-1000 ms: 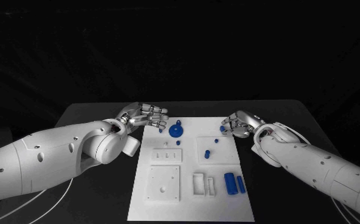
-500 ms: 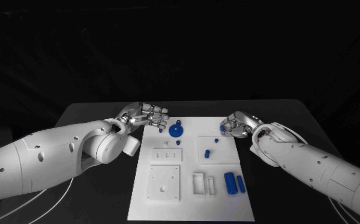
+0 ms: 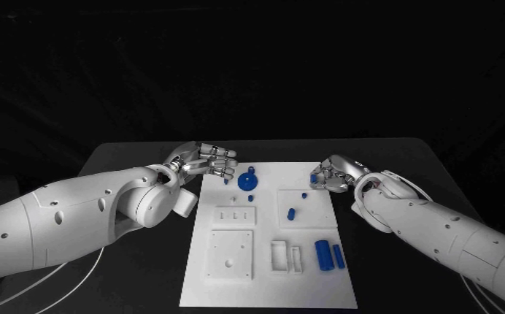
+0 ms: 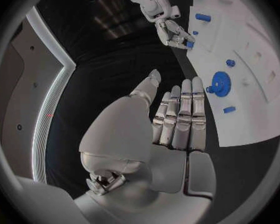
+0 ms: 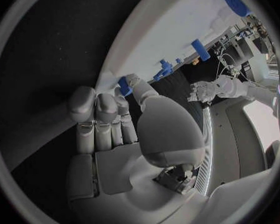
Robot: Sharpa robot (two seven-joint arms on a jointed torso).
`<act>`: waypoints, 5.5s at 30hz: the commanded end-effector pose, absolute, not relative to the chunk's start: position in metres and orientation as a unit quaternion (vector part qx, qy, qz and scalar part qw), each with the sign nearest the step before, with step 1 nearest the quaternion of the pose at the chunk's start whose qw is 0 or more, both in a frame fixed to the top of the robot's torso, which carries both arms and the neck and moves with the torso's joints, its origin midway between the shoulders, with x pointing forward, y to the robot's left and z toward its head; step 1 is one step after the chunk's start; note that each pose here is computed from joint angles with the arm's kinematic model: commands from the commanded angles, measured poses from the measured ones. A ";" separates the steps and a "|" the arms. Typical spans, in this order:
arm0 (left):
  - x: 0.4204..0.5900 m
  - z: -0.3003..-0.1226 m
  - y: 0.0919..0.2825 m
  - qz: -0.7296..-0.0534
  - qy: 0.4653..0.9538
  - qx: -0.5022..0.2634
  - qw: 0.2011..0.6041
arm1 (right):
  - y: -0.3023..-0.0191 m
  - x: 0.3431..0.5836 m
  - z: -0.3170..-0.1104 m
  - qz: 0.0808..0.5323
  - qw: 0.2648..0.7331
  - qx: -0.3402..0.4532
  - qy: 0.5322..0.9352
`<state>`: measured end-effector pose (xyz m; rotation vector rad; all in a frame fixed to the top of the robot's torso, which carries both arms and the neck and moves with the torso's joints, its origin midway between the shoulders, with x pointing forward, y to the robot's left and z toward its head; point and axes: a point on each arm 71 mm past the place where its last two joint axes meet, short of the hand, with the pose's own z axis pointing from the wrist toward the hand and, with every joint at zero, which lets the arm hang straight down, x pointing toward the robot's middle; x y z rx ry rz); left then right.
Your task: Assemble the parts on the task board
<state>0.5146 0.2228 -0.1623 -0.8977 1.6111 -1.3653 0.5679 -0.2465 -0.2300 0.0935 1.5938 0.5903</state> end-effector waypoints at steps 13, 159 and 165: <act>0.514 -0.162 0.221 -0.547 0.641 -0.351 0.408 | -0.242 0.567 -0.227 0.263 0.677 0.043 0.686; 0.551 -0.176 0.155 -0.339 0.837 -0.250 0.348 | -0.092 0.515 -0.182 0.305 0.645 -0.043 0.700; 0.551 -0.177 0.156 -0.339 0.839 -0.249 0.346 | -0.092 0.515 -0.182 0.305 0.645 -0.043 0.700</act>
